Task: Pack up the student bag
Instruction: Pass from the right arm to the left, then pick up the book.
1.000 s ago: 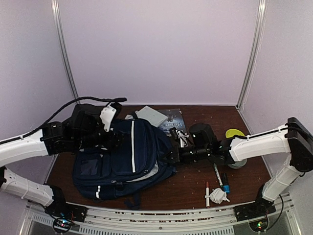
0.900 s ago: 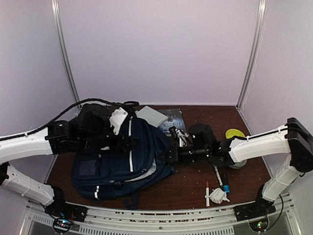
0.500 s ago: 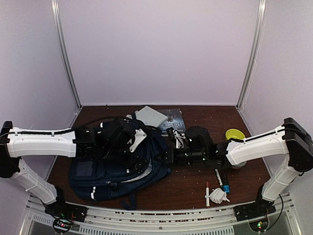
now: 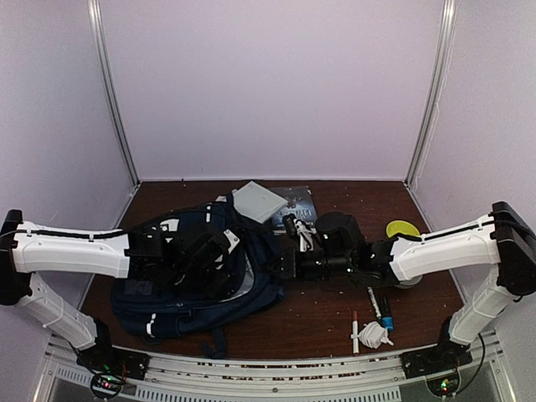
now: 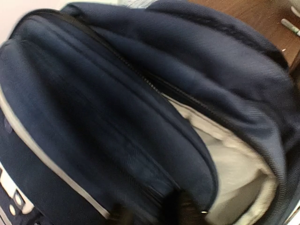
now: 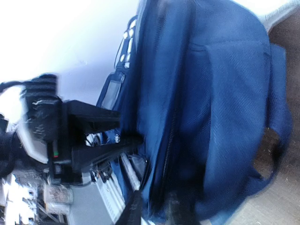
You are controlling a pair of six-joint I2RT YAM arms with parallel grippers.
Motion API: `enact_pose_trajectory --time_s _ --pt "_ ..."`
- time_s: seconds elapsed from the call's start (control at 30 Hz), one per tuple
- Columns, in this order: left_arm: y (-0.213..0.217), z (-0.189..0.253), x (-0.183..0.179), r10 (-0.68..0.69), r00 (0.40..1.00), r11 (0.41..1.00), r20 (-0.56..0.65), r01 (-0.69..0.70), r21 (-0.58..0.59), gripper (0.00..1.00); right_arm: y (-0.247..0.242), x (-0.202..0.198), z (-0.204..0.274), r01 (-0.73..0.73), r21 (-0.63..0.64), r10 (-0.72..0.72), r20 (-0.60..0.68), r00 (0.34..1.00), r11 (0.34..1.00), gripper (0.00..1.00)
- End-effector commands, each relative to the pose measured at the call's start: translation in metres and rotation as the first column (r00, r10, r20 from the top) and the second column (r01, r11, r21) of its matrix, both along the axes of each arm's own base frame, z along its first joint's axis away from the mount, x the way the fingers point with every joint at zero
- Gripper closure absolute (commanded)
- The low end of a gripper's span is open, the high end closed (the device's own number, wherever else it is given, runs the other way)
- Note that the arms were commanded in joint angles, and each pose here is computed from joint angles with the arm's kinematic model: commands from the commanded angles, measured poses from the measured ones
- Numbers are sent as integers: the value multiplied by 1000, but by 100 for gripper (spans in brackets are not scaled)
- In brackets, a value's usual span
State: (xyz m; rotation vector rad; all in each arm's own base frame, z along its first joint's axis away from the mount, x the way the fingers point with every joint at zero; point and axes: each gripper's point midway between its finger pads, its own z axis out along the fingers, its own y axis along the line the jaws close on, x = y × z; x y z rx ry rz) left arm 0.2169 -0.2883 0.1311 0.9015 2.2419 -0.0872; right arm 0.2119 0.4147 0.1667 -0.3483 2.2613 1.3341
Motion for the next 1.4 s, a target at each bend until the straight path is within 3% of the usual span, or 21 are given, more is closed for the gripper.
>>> enact_pose_trajectory --time_s 0.0,0.13,0.4,0.53,0.7,1.03,1.37 --pt "55 2 11 119 990 984 69 -127 121 100 -16 15 50 -2 14 0 101 995 1000 69" --pt "82 44 18 189 965 975 184 -207 81 100 -52 52 66 93 -24 -88 151 985 995 52" --pt "144 114 28 335 890 941 310 -336 -52 100 -93 157 91 310 119 -319 74 945 943 43" --pt "166 143 24 371 851 928 372 -356 -112 100 -84 203 77 320 121 -323 1 947 940 40" --pt "185 165 23 395 817 918 420 -367 -149 100 -67 236 53 297 54 -296 -33 955 953 25" --pt "178 175 23 313 840 949 444 -288 -126 100 -41 275 -18 241 -70 -247 -113 962 968 23" --pt "179 166 29 309 843 951 441 -279 -134 100 -14 290 -46 181 -16 -181 -175 968 983 25"
